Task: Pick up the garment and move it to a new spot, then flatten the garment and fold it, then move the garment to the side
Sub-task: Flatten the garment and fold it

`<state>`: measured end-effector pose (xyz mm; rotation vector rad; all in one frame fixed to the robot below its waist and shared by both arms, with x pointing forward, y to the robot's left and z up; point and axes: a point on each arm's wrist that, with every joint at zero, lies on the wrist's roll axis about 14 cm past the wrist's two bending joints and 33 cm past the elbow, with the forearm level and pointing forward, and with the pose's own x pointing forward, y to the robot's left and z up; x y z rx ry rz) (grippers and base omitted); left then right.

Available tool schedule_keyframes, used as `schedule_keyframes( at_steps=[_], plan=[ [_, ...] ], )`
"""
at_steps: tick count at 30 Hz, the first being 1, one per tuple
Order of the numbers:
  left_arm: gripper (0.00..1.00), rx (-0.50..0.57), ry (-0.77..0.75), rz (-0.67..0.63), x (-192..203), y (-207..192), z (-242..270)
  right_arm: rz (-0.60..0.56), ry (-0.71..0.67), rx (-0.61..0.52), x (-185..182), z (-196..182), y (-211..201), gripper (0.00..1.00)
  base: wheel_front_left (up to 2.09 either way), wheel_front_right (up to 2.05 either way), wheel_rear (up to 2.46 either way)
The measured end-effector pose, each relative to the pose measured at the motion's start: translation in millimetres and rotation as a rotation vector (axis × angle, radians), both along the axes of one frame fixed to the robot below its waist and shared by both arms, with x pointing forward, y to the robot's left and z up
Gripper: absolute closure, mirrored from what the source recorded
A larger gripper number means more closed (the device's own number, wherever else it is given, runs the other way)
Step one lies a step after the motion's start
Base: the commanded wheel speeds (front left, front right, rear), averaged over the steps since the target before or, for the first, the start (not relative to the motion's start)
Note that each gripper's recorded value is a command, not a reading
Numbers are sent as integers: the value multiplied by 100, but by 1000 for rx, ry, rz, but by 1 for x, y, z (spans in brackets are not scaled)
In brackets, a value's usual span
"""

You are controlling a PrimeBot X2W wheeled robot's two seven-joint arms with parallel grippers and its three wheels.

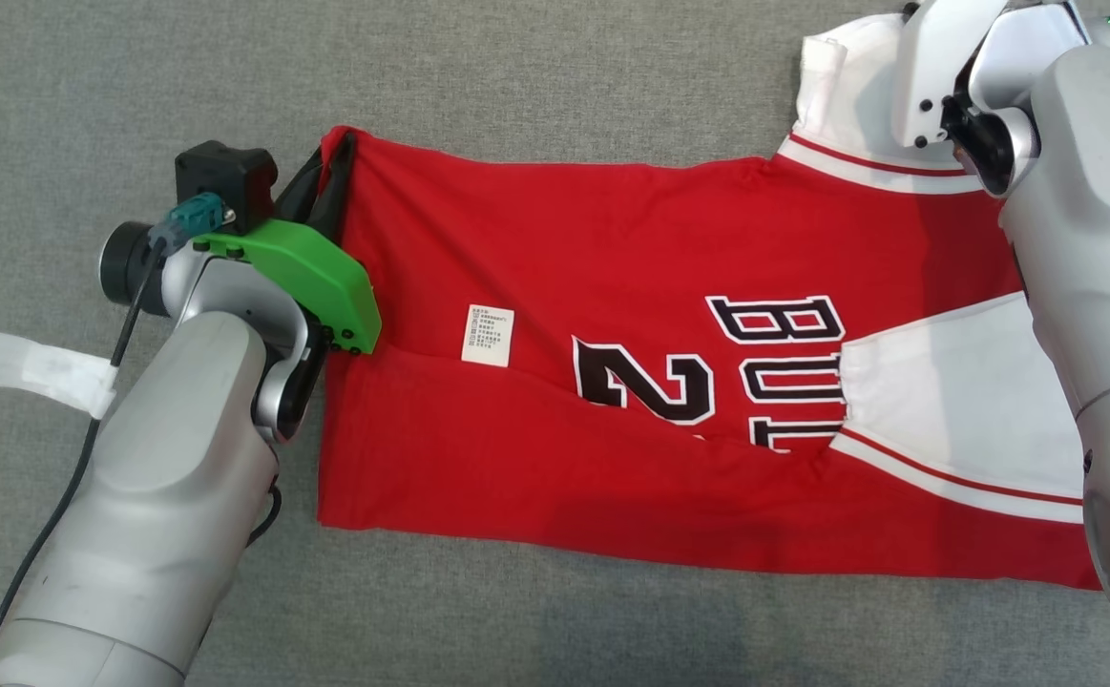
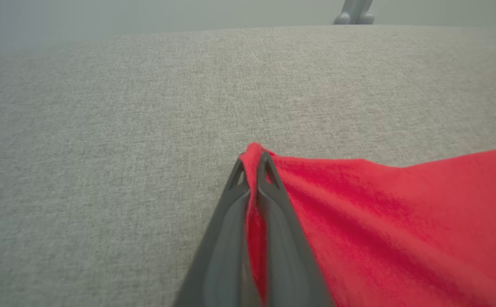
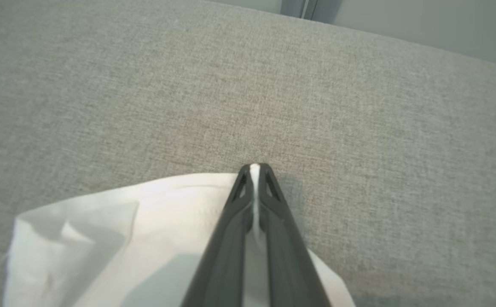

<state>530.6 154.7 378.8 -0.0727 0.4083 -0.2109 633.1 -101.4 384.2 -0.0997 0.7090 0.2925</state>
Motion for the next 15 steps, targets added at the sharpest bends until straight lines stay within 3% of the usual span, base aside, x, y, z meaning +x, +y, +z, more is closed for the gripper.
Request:
schedule_keyframes(
  at_steps=[15],
  plan=[
    [100, -21, -2, 26, -25, 5, 7, 26, -227, 81, -24, 65, -15, 100, 0, 0, 0]
  ],
)
